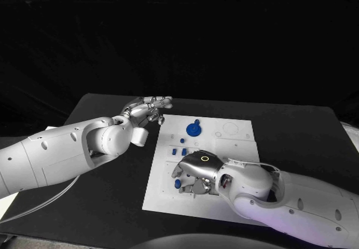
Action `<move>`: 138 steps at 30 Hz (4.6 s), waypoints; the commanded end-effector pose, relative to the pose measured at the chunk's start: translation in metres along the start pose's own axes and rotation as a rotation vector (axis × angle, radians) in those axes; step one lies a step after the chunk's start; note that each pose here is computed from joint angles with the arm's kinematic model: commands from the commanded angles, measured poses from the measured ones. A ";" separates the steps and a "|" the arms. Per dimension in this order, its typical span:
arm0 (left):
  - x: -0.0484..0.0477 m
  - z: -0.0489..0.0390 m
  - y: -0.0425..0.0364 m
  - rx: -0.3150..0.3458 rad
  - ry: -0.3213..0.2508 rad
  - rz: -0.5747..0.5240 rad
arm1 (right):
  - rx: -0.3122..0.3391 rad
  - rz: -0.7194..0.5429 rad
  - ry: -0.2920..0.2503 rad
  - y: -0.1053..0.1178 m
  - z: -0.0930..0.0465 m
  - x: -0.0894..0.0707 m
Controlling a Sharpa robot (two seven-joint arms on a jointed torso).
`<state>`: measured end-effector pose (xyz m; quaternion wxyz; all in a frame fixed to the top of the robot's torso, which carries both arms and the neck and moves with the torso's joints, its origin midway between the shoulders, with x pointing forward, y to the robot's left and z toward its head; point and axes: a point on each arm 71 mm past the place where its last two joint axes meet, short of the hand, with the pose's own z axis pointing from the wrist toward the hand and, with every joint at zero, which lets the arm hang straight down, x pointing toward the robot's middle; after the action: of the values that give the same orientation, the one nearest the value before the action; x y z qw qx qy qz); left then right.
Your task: Assemble the parts on the task board
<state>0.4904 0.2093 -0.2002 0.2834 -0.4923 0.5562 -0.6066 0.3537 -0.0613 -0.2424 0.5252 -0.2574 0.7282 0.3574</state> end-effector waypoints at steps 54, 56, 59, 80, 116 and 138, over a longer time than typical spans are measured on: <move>-0.0029 -0.0063 0.0013 -0.005 0.010 0.002 | 0.688 0.266 0.013 -0.096 -0.151 0.002; -0.0032 -0.0065 0.0012 -0.005 0.009 0.002 | 0.684 0.262 0.017 -0.095 -0.149 0.004; -0.0034 -0.0068 0.0011 -0.005 0.009 0.002 | 0.679 0.260 0.021 -0.094 -0.146 0.005; -0.0050 -0.0094 0.0004 -0.009 0.008 0.002 | 0.658 0.239 0.098 -0.091 -0.126 0.032; -0.0045 -0.0109 0.0002 -0.010 0.012 0.001 | 0.648 0.519 -0.025 -0.069 -0.117 0.015; -0.0024 -0.0116 0.0001 -0.010 0.017 -0.001 | 0.609 0.486 0.039 -0.061 -0.091 0.022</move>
<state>0.4814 0.2179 -0.2012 0.2808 -0.4945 0.5615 -0.6011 0.3403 -0.1715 -0.2600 0.4672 0.1005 0.8447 0.2410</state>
